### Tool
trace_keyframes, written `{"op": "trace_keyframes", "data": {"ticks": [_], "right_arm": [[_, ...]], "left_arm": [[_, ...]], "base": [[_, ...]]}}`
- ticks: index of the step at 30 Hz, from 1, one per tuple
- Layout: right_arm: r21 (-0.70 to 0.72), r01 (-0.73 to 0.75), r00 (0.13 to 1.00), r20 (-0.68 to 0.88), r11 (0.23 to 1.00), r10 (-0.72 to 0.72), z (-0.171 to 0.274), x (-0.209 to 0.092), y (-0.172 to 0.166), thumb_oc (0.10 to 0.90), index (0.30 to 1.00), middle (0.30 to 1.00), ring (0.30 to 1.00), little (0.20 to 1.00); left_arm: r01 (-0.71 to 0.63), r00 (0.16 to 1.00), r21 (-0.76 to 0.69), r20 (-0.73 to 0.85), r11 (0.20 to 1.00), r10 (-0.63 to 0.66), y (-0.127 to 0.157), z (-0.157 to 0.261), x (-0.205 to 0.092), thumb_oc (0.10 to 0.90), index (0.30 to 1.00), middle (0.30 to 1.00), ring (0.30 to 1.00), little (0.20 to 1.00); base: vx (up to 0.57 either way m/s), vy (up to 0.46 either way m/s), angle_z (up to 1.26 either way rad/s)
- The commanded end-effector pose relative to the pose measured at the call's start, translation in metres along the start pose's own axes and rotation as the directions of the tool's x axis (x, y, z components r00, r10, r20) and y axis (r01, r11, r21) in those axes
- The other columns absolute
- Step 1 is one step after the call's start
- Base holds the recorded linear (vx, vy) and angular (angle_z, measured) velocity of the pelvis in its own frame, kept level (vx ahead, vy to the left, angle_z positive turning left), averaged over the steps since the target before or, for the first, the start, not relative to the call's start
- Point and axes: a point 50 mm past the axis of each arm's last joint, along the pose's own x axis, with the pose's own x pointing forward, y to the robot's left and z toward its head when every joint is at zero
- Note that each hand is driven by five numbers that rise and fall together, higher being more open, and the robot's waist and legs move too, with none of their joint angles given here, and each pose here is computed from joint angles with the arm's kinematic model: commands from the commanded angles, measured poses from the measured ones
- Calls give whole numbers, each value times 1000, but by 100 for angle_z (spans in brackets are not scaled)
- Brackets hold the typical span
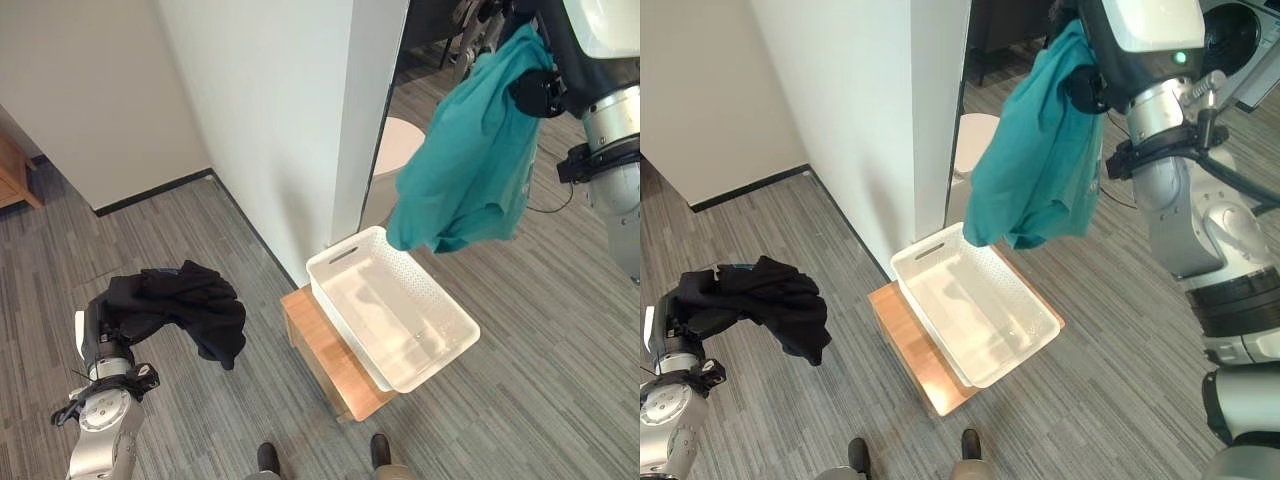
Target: Pick up bed clothes into laundry basket.
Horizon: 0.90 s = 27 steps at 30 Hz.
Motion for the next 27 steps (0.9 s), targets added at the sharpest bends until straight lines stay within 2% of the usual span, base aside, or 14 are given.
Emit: {"op": "trace_keyframes", "data": {"ticks": [1, 4, 10, 17, 27], "right_arm": [[-12, 263, 964, 37, 965, -262, 12, 23, -51, 400, 300, 300, 300, 300], [49, 258, 965, 39, 965, -260, 20, 12, -37, 400, 300, 300, 300, 300], [156, 238, 968, 37, 958, -247, 31, -6, -19, 400, 300, 300, 300, 300], [203, 195, 976, 61, 960, -211, 41, -13, -6, 400, 300, 300, 300, 300], [298, 17, 999, 32, 954, -28, 50, -39, 44, 400, 300, 300, 300, 300]], "left_arm": [[-15, 956, -21, 294, 1000, 20, 1, 67, 20, 400, 300, 300, 300, 300], [-36, 951, -66, 305, 997, 55, 2, 72, 22, 400, 300, 300, 300, 300], [-35, 960, -59, 275, 998, 50, -1, 64, 21, 400, 300, 300, 300, 300], [-8, 967, -54, 252, 999, 22, -10, 57, 18, 400, 300, 300, 300, 300], [25, 977, -50, 214, 998, -14, -24, 46, 13, 400, 300, 300, 300, 300]], "base": [[28, 42, -2], [17, 24, -2], [1, 1, -1], [0, 0, 0], [0, 0, 0]]}}
